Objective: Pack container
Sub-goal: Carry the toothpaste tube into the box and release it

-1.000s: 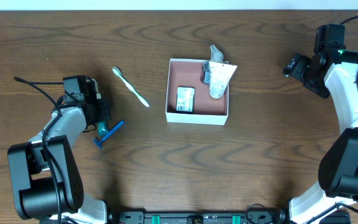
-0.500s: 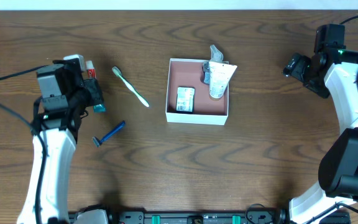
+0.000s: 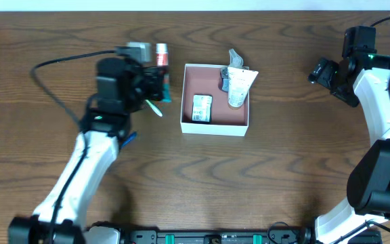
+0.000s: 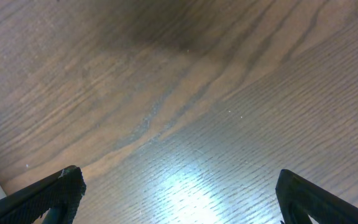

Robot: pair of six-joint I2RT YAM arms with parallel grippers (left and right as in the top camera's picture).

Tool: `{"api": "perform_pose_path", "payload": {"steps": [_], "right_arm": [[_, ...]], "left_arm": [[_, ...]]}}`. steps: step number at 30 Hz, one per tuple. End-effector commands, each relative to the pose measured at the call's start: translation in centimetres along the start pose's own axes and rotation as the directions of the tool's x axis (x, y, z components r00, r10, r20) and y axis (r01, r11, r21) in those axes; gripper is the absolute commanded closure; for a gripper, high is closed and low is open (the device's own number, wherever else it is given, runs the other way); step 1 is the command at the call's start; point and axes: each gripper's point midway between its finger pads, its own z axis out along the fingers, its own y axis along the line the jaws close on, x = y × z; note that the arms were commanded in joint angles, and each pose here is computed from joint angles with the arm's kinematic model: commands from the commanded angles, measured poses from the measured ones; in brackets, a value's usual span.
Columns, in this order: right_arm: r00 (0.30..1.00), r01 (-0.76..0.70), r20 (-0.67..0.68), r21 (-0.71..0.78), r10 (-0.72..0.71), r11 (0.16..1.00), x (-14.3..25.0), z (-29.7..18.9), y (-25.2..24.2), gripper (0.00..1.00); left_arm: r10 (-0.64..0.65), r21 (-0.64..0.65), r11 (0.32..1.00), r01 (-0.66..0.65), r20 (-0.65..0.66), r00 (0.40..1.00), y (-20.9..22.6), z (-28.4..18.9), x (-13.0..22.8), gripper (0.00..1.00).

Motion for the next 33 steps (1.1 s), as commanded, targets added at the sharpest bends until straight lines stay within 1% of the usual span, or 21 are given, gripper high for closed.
{"api": "perform_pose_path", "payload": {"steps": [1,3,6,8,11,12,13,14,17,18,19,20,23,25,28,33], "right_arm": [[1.000,-0.017,0.008,0.001,0.017,1.000,-0.3,-0.1,0.0,0.01],[1.000,-0.017,0.008,0.001,0.017,1.000,-0.3,-0.1,0.0,0.01],[1.000,-0.017,0.008,0.001,0.017,1.000,-0.3,-0.1,0.0,0.01],[1.000,-0.017,0.008,0.001,0.017,1.000,-0.3,-0.1,0.0,0.01],[1.000,-0.017,0.008,0.001,0.017,1.000,-0.3,-0.1,0.0,0.01],[1.000,-0.017,0.008,0.001,0.017,1.000,-0.3,-0.1,0.0,0.01],[1.000,-0.017,0.008,0.001,0.017,1.000,-0.3,-0.1,0.0,0.01],[1.000,-0.017,0.008,0.001,0.017,1.000,-0.3,-0.1,0.0,0.01],[1.000,-0.017,0.008,0.001,0.017,1.000,-0.3,-0.1,0.0,0.01],[1.000,-0.017,0.008,0.001,0.017,1.000,-0.3,-0.1,0.0,0.01],[1.000,-0.017,0.008,0.001,0.017,1.000,-0.3,-0.1,0.0,0.01],[1.000,-0.017,0.008,0.001,0.017,1.000,-0.3,-0.1,0.0,0.01],[1.000,-0.017,0.008,0.001,0.017,1.000,-0.3,-0.1,0.0,0.01],[1.000,-0.017,0.008,0.001,0.017,1.000,-0.3,-0.1,0.0,0.01],[1.000,-0.017,0.008,0.001,0.017,1.000,-0.3,-0.1,0.0,0.01],[1.000,-0.017,0.008,0.001,0.017,1.000,-0.3,-0.1,0.0,0.01]], "left_arm": [[-0.041,0.042,0.998,0.043,-0.050,0.998,-1.5,2.0,1.6,0.92],[-0.064,0.046,0.997,0.069,-0.096,0.993,-1.7,3.2,3.2,0.92],[-0.063,0.055,0.996,0.071,-0.140,0.988,-2.1,4.5,4.9,0.92],[-0.062,0.066,0.995,0.073,-0.147,0.987,-2.6,5.0,5.4,0.93],[-0.043,0.096,0.994,0.056,-0.125,0.991,-3.7,5.2,5.0,0.92],[-0.038,0.105,0.993,0.050,-0.115,0.993,-4.0,5.3,4.8,0.89],[-0.034,0.111,0.993,0.046,-0.108,0.994,-4.2,5.3,4.6,0.83],[-0.031,0.116,0.992,0.043,-0.105,0.994,-4.4,5.3,4.6,0.74],[-0.025,0.125,0.991,0.039,-0.113,0.993,-4.9,5.4,4.9,0.67],[-0.024,0.129,0.991,0.039,-0.118,0.993,-5.1,5.4,5.0,0.62],[-0.023,0.131,0.991,0.039,-0.122,0.992,-5.2,5.4,5.1,0.54],[-0.022,0.134,0.990,0.039,-0.126,0.992,-5.3,5.4,5.2,0.51],[-0.022,0.133,0.990,0.039,-0.125,0.992,-5.2,5.3,5.2,0.45],[-0.027,0.127,0.991,0.041,-0.110,0.994,-4.8,5.2,4.6,0.44],[-0.041,0.104,0.993,0.048,-0.064,0.997,-3.6,4.3,2.8,0.44],[-0.079,0.024,0.997,0.078,0.041,0.996,0.0,0.4,-1.4,0.44]]}}
